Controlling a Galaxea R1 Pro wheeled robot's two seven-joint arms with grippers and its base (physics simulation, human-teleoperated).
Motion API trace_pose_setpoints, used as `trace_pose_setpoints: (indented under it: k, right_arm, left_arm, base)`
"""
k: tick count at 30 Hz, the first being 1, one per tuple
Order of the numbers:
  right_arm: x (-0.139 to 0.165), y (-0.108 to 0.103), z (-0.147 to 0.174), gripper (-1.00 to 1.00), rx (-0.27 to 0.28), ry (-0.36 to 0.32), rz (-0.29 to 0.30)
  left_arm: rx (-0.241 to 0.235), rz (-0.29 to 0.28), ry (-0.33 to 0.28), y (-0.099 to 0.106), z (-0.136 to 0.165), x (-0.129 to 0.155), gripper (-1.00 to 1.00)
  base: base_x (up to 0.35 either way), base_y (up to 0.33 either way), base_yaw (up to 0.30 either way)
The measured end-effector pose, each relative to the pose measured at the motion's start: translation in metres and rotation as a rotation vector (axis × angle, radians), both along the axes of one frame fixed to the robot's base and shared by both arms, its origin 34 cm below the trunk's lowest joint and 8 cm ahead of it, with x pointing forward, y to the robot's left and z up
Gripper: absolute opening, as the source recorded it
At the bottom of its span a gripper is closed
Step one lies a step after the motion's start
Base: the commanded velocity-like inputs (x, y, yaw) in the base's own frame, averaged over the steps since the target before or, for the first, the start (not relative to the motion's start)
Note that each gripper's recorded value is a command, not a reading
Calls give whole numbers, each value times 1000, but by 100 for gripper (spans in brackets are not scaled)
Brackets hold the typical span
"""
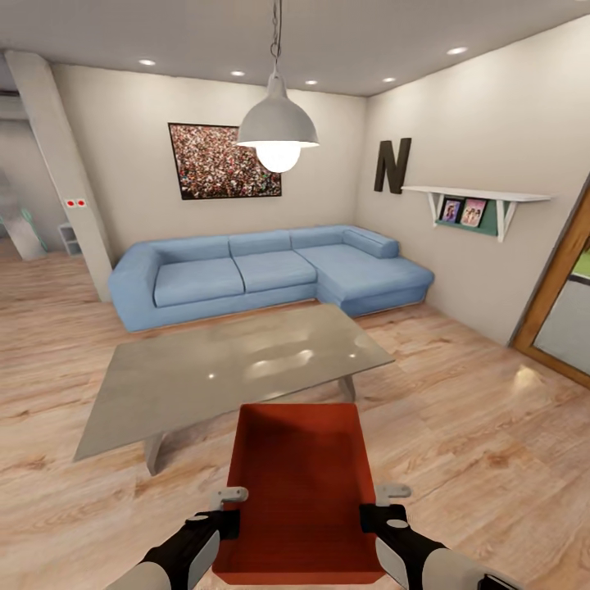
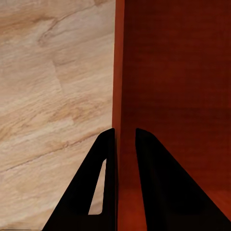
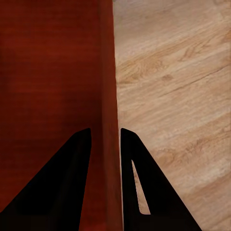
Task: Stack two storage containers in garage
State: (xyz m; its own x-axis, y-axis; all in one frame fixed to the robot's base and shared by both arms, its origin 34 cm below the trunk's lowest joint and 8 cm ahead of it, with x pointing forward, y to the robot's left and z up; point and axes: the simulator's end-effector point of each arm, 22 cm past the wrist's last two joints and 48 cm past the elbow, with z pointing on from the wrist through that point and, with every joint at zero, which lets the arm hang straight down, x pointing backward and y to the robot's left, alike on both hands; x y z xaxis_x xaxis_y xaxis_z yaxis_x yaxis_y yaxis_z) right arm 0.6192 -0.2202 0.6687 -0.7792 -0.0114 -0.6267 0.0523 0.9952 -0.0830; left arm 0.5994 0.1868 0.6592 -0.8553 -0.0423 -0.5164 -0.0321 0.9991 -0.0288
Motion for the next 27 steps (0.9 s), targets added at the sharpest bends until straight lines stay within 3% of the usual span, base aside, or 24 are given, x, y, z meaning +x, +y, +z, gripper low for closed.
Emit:
trace_pose_setpoints:
  k: [27]
  right_arm:
    - [0,0,0,-100,0,-1,0]
  left_arm:
    - [0,0,-1,0,0,0,-100]
  base:
    - [0,0,282]
